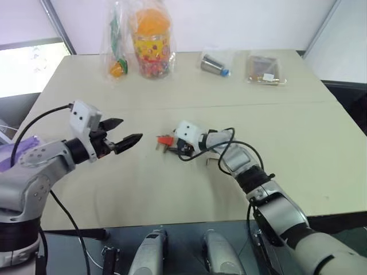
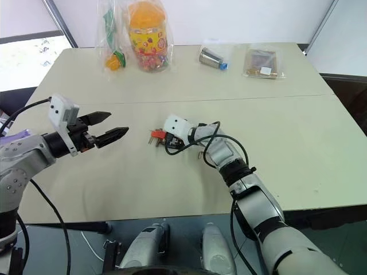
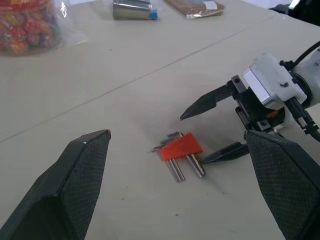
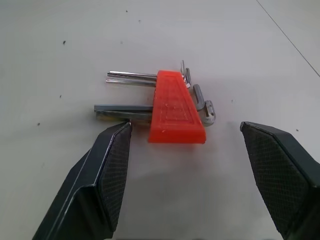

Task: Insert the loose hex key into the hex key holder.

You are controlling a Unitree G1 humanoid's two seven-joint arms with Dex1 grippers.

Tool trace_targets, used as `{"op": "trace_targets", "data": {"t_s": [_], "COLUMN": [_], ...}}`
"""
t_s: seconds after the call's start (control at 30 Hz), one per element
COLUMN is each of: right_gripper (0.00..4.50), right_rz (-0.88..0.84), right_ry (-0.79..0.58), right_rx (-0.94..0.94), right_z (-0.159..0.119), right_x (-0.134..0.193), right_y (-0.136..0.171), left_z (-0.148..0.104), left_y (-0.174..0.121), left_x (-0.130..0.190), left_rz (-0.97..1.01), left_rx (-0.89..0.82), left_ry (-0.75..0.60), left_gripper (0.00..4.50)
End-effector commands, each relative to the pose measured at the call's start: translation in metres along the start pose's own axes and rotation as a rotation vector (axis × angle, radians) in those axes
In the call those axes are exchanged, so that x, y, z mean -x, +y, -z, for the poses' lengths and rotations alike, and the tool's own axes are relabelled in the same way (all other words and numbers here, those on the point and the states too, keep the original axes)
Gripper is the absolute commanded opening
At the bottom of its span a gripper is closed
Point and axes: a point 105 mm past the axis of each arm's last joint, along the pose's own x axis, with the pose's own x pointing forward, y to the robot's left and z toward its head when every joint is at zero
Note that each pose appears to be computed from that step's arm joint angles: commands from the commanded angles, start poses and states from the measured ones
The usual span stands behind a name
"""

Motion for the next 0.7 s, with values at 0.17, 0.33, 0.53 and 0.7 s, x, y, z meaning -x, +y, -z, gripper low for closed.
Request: {"op": "trace_targets", "data": {"t_s": [0.17, 0.33, 0.53, 0.7], "right_gripper": [3.60, 3.60, 3.60, 1.80], "right_rz": [-0.045, -0.077, -0.080, -0.078], "right_ry": [0.035, 0.074, 0.101, 0.102], "right_rx": [-0.050, -0.092, -0.103, -0.105], "right_z": [0.008, 0.021, 0.029, 0.029], "right_x": [-0.010, -0.006, -0.005, -0.005], "right_y": [0.009, 0.013, 0.014, 0.014], "left_z": [-0.013, -0.012, -0.013, -0.014], "left_y": [0.001, 0.001, 0.002, 0.003], "left_x": [0.004, 0.004, 0.003, 0.003], "left_rz": [-0.025, -0.031, -0.036, -0.040], "left_rx": [-0.044, -0.045, -0.049, -0.057], "left_ry": [-0.053, -0.055, -0.058, -0.062], "left_gripper": [4.46, 4.46, 4.46, 4.50]}}
